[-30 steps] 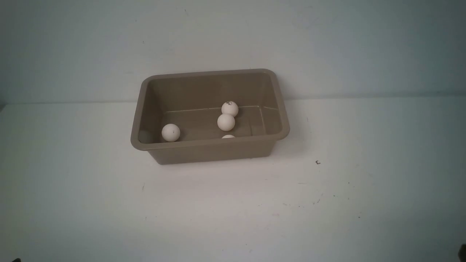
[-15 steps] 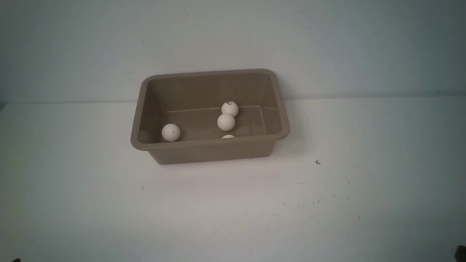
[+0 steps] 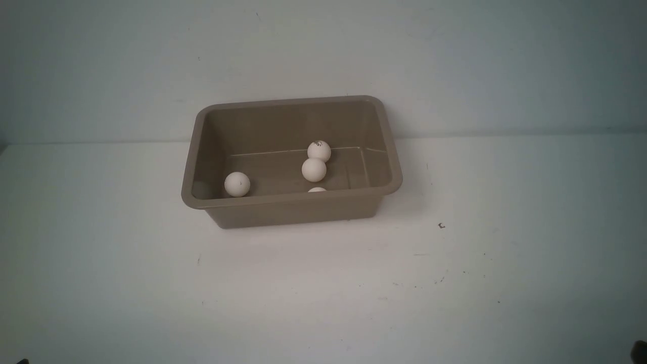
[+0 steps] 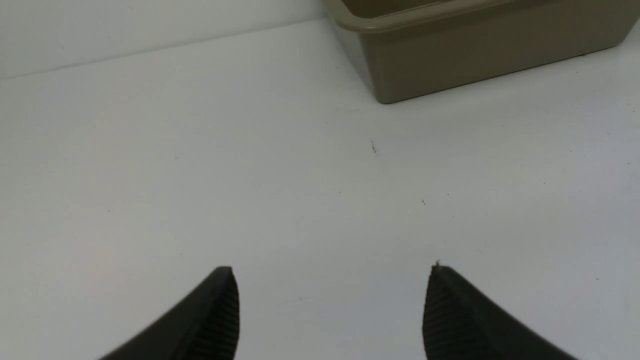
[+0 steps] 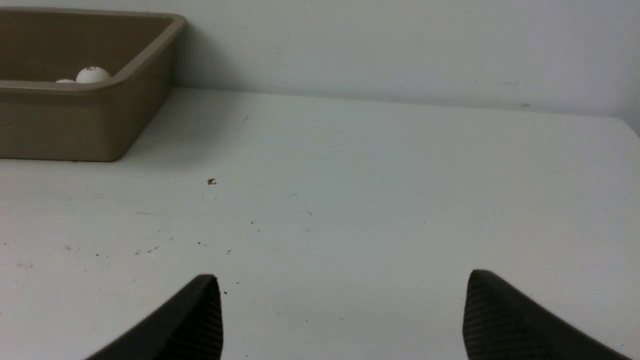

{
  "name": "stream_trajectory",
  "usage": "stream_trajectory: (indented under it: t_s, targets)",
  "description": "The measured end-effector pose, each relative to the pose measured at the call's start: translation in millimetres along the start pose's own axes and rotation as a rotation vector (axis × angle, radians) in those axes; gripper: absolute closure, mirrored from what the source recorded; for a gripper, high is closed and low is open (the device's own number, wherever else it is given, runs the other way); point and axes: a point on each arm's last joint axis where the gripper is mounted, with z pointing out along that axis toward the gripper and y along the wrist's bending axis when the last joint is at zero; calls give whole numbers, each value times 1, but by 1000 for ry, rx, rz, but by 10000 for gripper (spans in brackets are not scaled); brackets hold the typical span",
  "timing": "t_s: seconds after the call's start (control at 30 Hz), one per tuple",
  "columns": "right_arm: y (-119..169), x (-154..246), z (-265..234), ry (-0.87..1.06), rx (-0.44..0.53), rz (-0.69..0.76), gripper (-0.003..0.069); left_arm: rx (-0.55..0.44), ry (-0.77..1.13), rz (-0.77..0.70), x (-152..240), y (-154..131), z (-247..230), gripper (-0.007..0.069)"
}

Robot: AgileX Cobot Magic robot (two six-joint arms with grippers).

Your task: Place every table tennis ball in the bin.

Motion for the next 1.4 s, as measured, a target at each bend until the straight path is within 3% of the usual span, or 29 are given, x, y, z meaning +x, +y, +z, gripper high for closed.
stream_trajectory:
  t_s: [0.33, 0.67, 1.27, 1.4]
  targets:
    - [-2, 1, 0, 12, 25, -62, 71, 0, 0, 0, 0, 0, 0, 179]
    - [-12, 2, -1, 25, 134, -4, 71, 0, 0, 0, 0, 0, 0, 179]
    - [-12, 2, -1, 24, 137, 1, 71, 0, 0, 0, 0, 0, 0, 179]
    - [-12, 2, -1, 20, 137, 58, 71, 0, 0, 0, 0, 0, 0, 179]
